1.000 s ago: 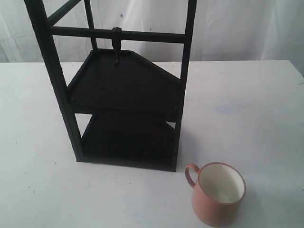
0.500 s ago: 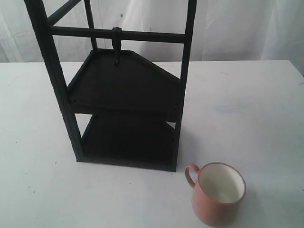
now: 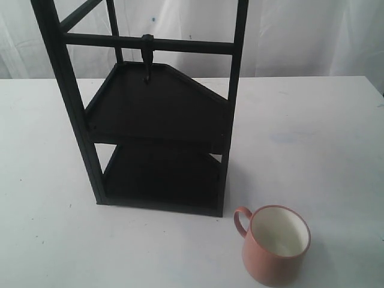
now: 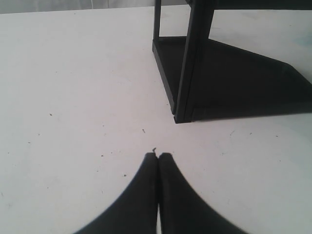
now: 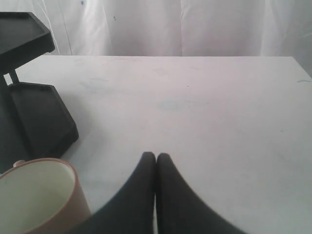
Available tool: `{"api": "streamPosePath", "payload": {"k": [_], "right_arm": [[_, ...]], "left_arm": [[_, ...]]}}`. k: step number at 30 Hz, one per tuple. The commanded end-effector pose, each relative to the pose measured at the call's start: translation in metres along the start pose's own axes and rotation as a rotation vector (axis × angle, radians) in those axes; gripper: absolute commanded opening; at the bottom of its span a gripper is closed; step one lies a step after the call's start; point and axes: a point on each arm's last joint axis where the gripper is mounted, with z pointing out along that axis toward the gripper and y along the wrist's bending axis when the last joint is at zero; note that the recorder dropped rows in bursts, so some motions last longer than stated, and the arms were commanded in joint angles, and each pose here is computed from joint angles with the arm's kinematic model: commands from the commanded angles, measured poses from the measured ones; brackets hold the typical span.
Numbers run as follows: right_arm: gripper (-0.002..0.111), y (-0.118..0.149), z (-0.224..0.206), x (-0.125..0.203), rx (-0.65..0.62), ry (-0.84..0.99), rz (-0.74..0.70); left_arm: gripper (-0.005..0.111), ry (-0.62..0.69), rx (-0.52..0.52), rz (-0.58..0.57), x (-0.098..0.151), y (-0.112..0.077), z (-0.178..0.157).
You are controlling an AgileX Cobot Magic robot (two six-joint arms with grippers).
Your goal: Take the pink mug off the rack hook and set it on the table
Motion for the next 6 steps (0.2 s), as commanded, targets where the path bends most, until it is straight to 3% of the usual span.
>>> {"api": "streamPosePath", "payload": {"k": [1, 6], "right_arm": [[0.000, -0.0005, 0.0000, 0.0002, 0.007, -0.015, -0.001], [0.000, -0.0005, 0.0000, 0.0002, 0.007, -0.015, -0.001]], "left_arm": [[0.000, -0.003, -0.002, -0.005, 0.0008, 0.0001, 0.0001], [0.000, -0.003, -0.002, -0.005, 0.0008, 0.0001, 0.0001]]}}
